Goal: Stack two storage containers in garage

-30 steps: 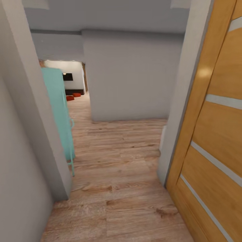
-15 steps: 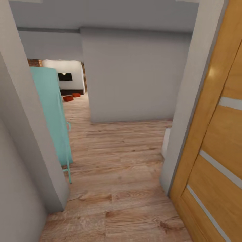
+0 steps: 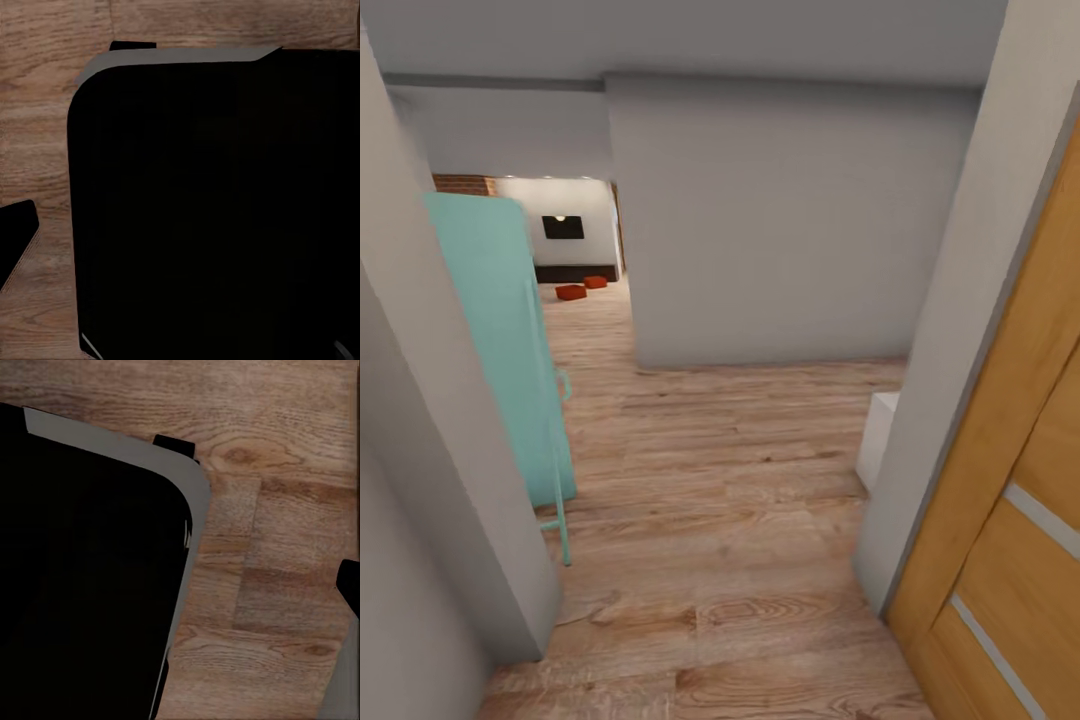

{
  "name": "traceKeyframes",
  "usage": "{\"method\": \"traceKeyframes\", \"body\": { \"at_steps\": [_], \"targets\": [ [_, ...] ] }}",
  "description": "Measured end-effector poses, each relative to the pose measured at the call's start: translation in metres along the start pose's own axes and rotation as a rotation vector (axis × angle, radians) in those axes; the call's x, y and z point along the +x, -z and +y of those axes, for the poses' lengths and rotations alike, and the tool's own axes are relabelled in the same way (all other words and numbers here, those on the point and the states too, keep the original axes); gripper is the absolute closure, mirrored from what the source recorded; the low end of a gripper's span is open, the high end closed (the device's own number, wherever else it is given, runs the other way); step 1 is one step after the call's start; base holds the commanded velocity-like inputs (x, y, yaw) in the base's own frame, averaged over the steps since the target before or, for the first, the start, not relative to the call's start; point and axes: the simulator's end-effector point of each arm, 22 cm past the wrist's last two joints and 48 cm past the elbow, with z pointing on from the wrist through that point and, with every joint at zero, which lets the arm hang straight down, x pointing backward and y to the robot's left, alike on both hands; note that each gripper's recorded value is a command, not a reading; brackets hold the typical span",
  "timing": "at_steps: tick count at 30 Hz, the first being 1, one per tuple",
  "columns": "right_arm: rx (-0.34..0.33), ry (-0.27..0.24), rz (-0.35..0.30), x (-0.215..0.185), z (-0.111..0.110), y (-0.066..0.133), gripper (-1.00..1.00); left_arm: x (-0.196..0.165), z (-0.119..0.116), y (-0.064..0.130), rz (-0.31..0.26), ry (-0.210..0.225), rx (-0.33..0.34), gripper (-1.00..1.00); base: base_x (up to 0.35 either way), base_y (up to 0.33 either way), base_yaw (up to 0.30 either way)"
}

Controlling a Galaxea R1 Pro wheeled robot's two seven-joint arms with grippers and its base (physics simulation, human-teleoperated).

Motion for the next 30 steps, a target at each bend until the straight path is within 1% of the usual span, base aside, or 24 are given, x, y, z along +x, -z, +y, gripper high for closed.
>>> {"method": "traceKeyframes", "body": {
  "at_steps": [26, 30],
  "targets": [
    [-0.001, -0.001, 0.000, -0.0002, 0.0010, -0.0001, -1.00, -0.0001, 0.0000, 0.0000, 0.000, 0.000, 0.000, -1.00, 0.316, 0.000, 0.000],
    [-0.002, 0.005, 0.000, 0.0001, 0.0011, -0.0001, -1.00, 0.0004, 0.0000, 0.0000, 0.001, 0.000, 0.000, -1.00, 0.316, 0.000, 0.169]
  ]
}}
